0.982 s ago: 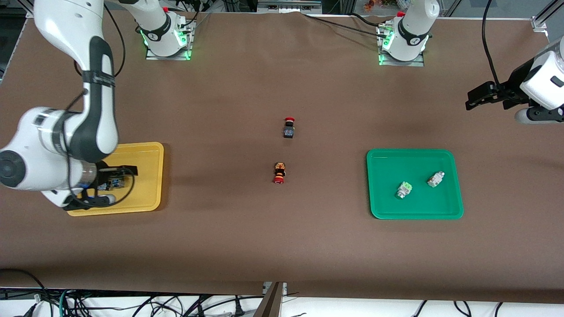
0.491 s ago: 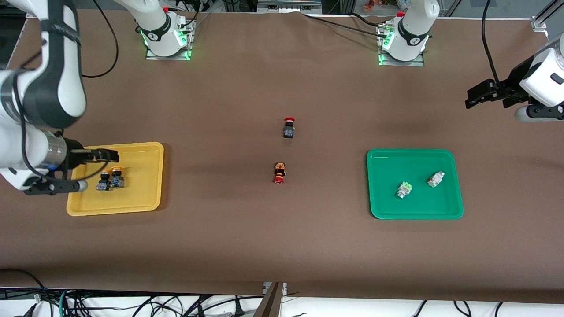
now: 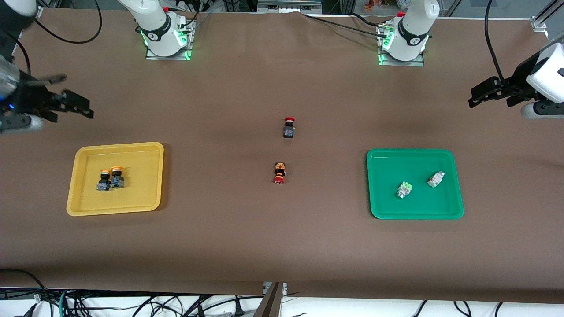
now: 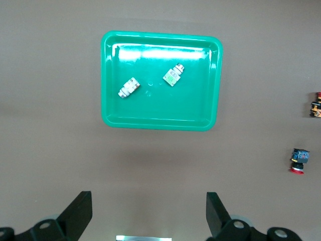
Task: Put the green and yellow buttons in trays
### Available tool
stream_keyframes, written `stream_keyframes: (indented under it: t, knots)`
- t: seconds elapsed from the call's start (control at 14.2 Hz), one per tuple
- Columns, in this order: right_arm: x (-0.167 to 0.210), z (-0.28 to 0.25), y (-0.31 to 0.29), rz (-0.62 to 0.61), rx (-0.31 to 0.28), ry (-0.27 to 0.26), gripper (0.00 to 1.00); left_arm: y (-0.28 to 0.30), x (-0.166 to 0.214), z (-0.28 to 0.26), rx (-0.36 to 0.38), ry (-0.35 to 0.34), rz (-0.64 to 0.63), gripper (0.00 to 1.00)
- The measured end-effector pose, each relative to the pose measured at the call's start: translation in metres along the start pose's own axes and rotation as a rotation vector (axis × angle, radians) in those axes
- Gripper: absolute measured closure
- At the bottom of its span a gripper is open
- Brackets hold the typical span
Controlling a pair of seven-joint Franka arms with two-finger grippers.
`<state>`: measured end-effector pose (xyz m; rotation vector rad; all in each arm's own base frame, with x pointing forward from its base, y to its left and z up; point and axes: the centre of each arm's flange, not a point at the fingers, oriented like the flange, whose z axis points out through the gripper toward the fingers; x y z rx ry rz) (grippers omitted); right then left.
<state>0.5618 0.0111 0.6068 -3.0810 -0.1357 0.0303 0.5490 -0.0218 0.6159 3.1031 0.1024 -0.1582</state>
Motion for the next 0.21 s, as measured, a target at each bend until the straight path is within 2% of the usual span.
stream_keyframes:
  t: [0.21]
  knots:
    - [-0.0071, -0.0067, 0.0082, 0.015, 0.0, 0.0, 0.0, -0.0001, 0.0, -0.0002, 0.0, 0.0, 0.0, 0.0]
